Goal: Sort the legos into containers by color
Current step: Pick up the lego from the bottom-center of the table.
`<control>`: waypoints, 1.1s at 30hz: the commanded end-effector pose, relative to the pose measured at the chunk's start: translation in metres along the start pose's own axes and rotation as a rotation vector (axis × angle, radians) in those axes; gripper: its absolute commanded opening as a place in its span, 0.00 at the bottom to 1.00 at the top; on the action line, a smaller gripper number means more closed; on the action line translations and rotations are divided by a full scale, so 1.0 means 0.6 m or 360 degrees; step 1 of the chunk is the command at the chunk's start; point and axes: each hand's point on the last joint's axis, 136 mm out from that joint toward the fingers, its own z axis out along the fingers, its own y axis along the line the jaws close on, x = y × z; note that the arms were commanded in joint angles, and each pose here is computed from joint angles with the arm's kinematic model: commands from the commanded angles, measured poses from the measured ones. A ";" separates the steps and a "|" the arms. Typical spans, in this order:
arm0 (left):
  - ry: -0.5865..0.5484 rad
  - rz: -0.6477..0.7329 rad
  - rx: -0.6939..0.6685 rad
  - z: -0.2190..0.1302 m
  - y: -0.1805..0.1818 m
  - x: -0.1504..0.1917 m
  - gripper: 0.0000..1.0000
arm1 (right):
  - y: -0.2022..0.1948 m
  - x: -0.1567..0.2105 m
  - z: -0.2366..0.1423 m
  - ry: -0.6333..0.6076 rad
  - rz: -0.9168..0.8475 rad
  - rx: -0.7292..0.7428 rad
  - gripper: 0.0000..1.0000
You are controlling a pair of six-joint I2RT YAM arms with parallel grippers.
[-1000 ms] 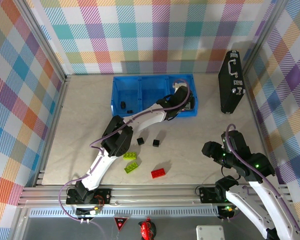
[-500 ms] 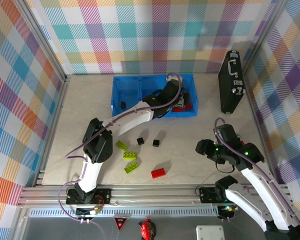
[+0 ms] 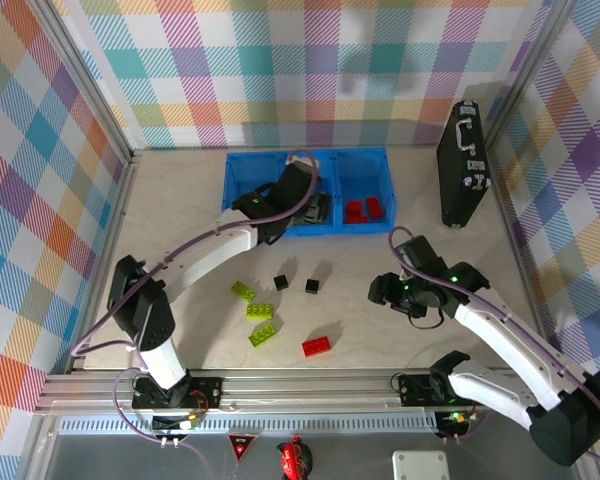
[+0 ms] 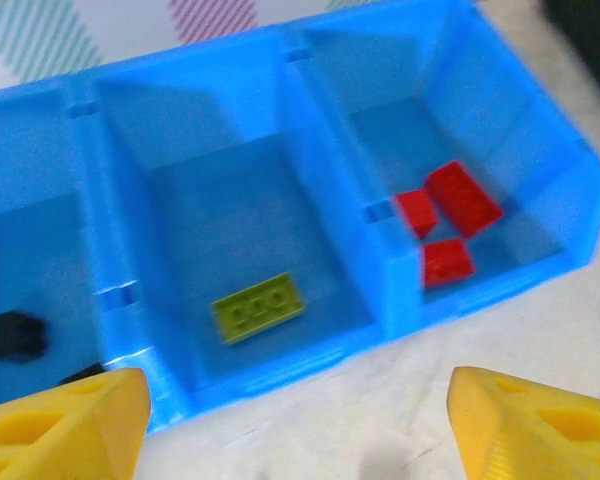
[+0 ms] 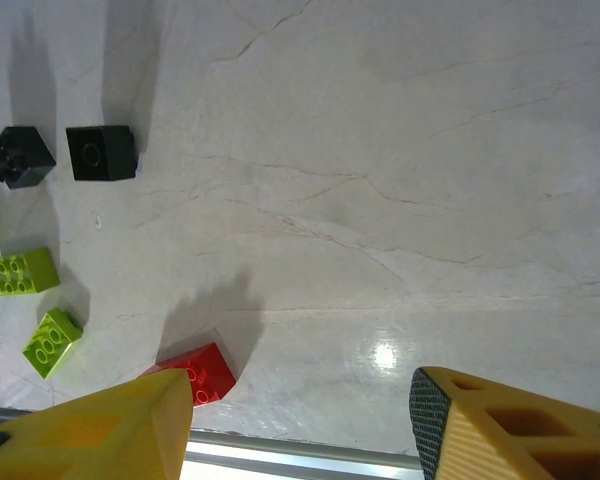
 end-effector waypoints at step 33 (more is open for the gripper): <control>0.0618 -0.0484 -0.0210 -0.106 0.316 0.226 0.85 | 0.146 0.156 0.127 0.0406 -0.0644 0.0440 0.67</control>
